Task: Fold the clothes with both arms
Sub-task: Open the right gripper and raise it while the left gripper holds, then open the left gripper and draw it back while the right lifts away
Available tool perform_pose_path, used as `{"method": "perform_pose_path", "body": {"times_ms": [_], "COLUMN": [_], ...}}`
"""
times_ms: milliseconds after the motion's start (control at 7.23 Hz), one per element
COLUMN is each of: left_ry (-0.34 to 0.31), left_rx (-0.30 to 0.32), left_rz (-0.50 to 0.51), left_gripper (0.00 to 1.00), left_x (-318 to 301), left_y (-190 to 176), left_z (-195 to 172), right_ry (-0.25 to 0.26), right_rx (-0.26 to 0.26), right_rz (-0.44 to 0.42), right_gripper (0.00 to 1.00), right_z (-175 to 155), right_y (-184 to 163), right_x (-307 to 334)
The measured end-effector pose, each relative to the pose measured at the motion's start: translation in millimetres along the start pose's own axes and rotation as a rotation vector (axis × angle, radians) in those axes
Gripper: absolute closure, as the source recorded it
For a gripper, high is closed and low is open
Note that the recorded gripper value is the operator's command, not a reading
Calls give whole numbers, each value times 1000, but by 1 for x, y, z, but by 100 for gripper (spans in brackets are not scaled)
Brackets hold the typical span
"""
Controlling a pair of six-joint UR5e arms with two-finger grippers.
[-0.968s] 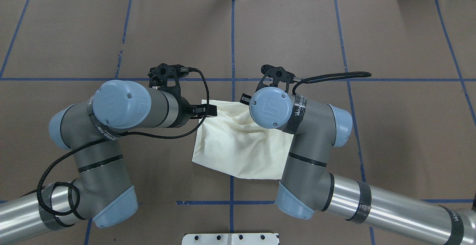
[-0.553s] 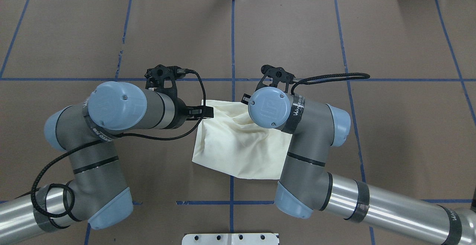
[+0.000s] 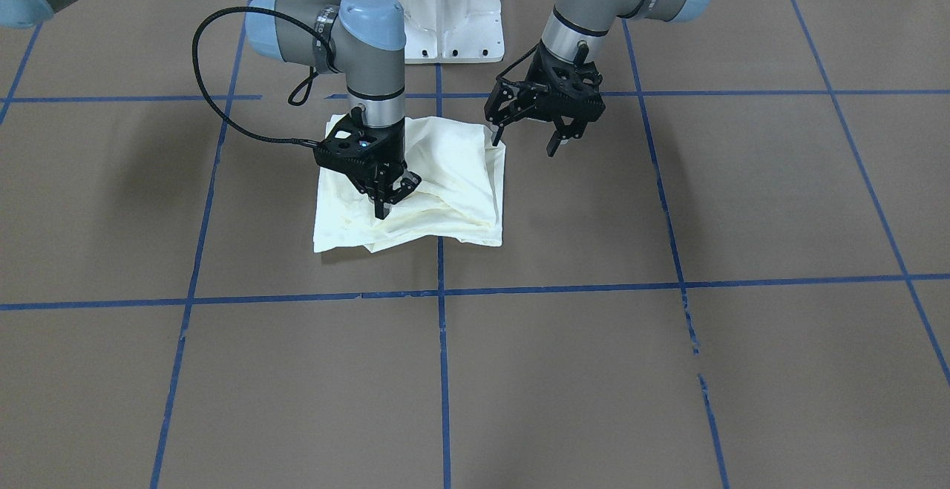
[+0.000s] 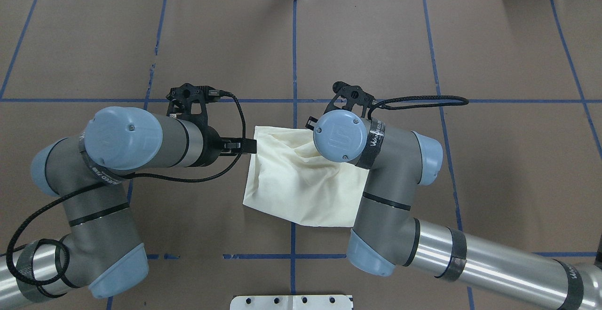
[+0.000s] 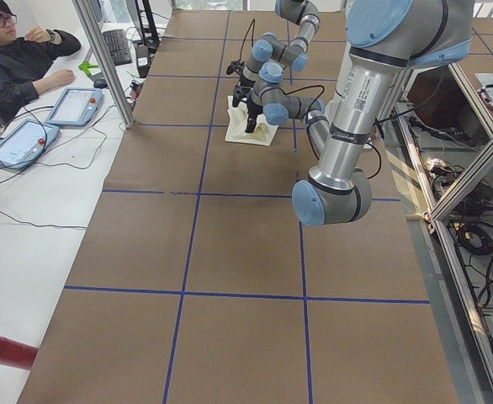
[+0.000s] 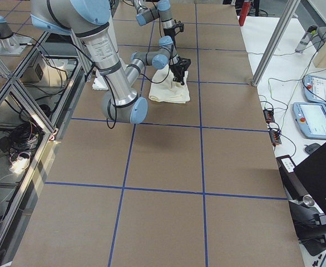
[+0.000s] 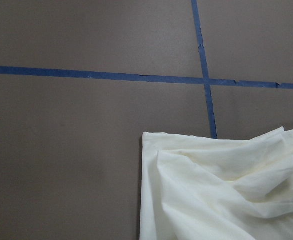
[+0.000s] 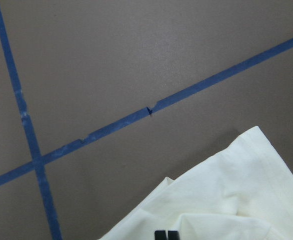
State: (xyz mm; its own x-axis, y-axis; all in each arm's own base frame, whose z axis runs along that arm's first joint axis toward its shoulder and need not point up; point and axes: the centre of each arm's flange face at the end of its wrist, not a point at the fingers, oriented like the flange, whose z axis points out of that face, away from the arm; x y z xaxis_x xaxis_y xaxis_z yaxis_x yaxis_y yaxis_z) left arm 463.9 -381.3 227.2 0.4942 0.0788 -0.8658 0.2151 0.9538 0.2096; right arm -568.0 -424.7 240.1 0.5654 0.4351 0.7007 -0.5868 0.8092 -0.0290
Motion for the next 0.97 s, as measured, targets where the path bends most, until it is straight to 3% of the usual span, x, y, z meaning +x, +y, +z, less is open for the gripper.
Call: {"method": "perform_pose_path", "body": {"times_ms": [415,553,968], "left_ry": [-1,-1,-3], "left_rx": [-2,-3,-10], "left_rz": [-1,-3,-16], "left_gripper": [0,0,0], "left_x": [-1,-1,1], "left_y": [1,2,6], "left_z": [0,1,6], "right_ry": [61,72,58], "right_rx": [59,69,83], "right_rz": [16,15,-77], "right_gripper": [100,1,0], "right_z": [31,36,25], "right_y": [-18,-23,-51], "right_x": [9,11,5]}}
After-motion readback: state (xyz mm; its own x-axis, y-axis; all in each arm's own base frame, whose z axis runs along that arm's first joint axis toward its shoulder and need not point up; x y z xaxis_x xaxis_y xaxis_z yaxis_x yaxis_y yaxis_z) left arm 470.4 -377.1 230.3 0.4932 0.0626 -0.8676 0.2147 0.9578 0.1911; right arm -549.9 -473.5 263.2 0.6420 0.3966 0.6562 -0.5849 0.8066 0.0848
